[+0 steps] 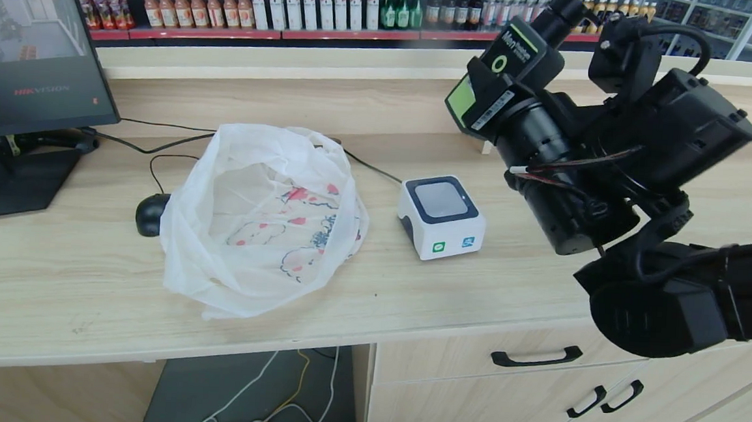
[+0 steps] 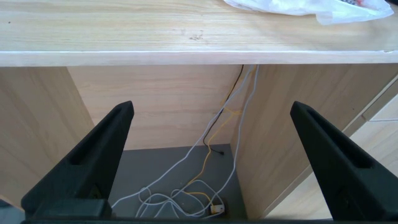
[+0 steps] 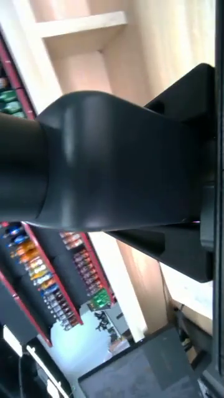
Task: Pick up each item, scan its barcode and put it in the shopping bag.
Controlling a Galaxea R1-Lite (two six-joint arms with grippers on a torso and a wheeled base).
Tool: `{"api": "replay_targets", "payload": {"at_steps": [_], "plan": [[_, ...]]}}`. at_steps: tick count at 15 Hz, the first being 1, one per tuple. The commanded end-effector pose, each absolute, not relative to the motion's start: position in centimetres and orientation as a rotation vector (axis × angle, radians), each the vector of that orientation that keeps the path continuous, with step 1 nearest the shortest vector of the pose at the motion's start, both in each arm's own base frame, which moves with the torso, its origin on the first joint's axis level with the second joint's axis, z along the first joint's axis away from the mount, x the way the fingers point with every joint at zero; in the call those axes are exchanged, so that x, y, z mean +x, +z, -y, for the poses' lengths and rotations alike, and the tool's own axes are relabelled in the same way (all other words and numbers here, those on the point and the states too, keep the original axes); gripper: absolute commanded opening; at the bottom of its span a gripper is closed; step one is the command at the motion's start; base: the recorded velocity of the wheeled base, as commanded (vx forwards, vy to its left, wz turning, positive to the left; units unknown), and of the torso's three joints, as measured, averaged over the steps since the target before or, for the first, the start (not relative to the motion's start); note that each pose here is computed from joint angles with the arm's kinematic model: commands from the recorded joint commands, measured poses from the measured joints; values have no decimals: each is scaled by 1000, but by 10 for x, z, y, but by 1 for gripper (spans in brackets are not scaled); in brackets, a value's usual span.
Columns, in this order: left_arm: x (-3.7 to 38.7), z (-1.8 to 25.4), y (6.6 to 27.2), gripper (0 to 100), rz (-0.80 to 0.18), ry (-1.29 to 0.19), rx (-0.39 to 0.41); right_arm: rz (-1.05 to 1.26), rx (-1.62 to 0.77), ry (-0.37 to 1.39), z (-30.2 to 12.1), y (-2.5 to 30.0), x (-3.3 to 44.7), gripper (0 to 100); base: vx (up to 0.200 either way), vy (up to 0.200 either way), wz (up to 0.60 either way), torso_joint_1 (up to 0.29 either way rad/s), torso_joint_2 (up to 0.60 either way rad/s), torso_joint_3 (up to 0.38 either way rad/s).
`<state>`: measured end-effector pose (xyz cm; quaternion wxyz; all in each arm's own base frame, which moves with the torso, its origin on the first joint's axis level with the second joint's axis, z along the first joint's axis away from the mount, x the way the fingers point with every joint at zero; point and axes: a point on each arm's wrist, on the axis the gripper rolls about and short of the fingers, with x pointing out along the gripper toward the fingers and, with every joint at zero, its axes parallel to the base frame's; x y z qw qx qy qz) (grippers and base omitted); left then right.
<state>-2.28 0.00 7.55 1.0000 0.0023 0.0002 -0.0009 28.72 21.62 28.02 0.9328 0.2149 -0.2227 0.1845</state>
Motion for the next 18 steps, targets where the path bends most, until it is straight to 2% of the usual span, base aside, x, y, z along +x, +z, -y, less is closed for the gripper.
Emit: {"api": "replay_targets", "payload": {"at_steps": [1,3,8,13,18], "plan": [[-23,0,76,100,-2,-2,5,477,325,427,-228,250,300,0,0,0,0,0,0,0],[-23,0,76,100,-2,-2,6,542,191,485,-231,238,301,0,0,0,0,0,0,0],[-23,0,76,100,-2,-2,5,582,34,525,-230,215,302,0,0,0,0,0,0,0],[-23,0,76,100,-2,-2,5,599,31,502,-222,220,305,0,0,0,0,0,0,0],[-23,0,76,100,-2,-2,3,601,35,491,-219,222,307,0,0,200,0,0,-1,4]]}}
